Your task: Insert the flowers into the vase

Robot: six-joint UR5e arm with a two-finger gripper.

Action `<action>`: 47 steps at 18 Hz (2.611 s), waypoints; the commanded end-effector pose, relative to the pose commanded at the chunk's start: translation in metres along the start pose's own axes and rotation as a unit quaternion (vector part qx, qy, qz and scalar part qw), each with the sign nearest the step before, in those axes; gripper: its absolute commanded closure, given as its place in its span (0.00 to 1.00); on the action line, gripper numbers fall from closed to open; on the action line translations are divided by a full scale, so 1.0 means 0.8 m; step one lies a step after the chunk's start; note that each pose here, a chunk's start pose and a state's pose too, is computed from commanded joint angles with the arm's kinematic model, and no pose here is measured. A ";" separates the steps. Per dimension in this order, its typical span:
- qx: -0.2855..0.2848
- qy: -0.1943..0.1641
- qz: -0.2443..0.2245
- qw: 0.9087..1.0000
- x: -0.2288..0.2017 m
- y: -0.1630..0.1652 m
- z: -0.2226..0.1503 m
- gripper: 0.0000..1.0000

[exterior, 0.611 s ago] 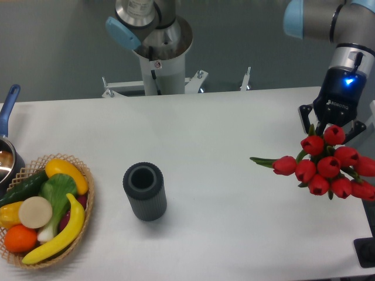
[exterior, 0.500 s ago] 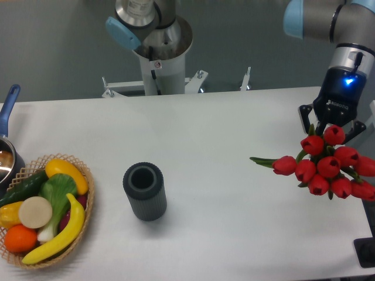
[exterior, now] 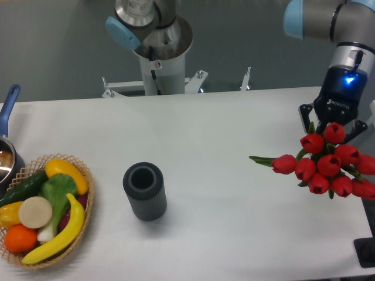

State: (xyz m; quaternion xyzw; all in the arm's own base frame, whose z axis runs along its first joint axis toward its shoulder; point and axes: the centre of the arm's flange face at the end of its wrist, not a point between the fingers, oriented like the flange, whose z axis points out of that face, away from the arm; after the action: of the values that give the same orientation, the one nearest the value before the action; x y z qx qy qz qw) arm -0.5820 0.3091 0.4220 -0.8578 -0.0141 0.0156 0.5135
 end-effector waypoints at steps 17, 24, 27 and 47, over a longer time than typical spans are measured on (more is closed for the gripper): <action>0.159 0.124 0.014 0.979 0.089 -0.037 0.075 0.77; 0.255 0.180 -0.005 0.950 0.167 -0.010 0.092 0.78; 0.255 0.198 0.005 0.946 0.193 -0.027 0.104 0.78; 0.243 0.276 0.009 0.930 0.299 -0.035 0.174 0.78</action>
State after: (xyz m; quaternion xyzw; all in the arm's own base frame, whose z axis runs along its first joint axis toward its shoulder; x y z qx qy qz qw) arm -0.3489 0.4550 0.3782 -0.6777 0.1398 -0.2143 0.6894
